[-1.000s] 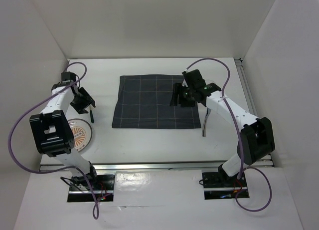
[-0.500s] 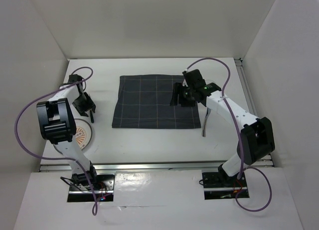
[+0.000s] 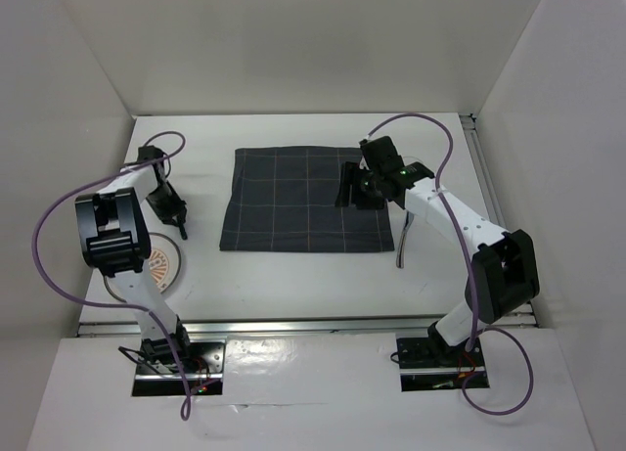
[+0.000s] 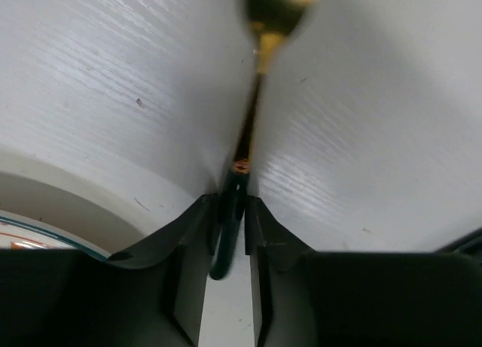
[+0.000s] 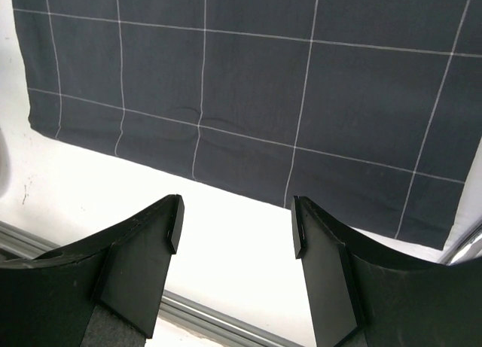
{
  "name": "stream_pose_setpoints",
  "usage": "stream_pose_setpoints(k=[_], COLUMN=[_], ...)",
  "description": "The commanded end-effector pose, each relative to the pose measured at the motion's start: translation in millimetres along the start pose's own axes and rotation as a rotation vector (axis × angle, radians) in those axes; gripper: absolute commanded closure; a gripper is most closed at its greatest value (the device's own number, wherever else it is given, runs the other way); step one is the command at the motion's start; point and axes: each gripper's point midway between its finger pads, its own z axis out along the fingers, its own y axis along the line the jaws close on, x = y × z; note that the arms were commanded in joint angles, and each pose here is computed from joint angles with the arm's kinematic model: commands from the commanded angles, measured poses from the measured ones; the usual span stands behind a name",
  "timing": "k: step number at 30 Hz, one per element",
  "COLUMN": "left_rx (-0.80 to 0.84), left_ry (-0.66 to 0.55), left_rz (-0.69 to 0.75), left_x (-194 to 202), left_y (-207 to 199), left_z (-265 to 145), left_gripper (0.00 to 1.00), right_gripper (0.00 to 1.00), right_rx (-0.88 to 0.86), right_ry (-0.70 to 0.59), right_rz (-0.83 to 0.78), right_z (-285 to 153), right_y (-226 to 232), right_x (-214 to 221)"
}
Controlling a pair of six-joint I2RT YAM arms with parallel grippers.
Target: Set the dinner table for one person
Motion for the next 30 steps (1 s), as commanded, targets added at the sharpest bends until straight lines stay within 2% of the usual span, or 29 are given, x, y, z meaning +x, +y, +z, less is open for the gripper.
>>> stream_pose_setpoints(k=[1,4,7,11,14,16,19,24,30], left_rx=[0.0,0.007,0.073,0.162,0.215,0.21,0.158,0.203,0.217], left_ry=[0.008,-0.028,-0.085,-0.209,-0.229,-0.187,-0.155,-0.053,-0.016], left_rz=[0.006,0.004,0.033,0.182,0.355,0.455,0.531,0.5,0.543], left_x=[-4.0,-14.3,-29.6,-36.1,-18.9,1.1,27.1,61.3,85.6], left_y=[-4.3,-6.8,-28.1,-69.4,-106.8,-127.8,-137.3,-157.5,-179.8], left_z=[5.5,-6.0,-39.7,-95.8,-117.6,-114.4,-104.6,-85.3,-70.9], left_gripper=[0.65,0.89,1.0,1.0,1.0,1.0,1.0,1.0,1.0], right_gripper=[0.29,0.29,0.29,0.29,0.29,0.29,0.29,0.29,0.29], right_rx=[-0.003,0.006,0.014,0.014,0.027,0.041,0.046,0.088,0.113], right_ry=[-0.069,-0.074,-0.079,-0.078,-0.096,-0.113,-0.167,-0.207,-0.235], right_rz=[0.001,0.001,0.011,0.011,0.02,0.034,0.043,0.068,0.096], right_z=[-18.0,-21.1,-21.0,-22.9,-24.3,-27.9,-40.5,-52.8,-67.4], right_y=[9.3,7.7,6.6,7.4,6.7,3.6,3.2,-11.6,-26.4], right_x=[-19.5,-19.9,-20.7,-21.8,-26.7,-27.4,-35.4,-44.0,-47.0])
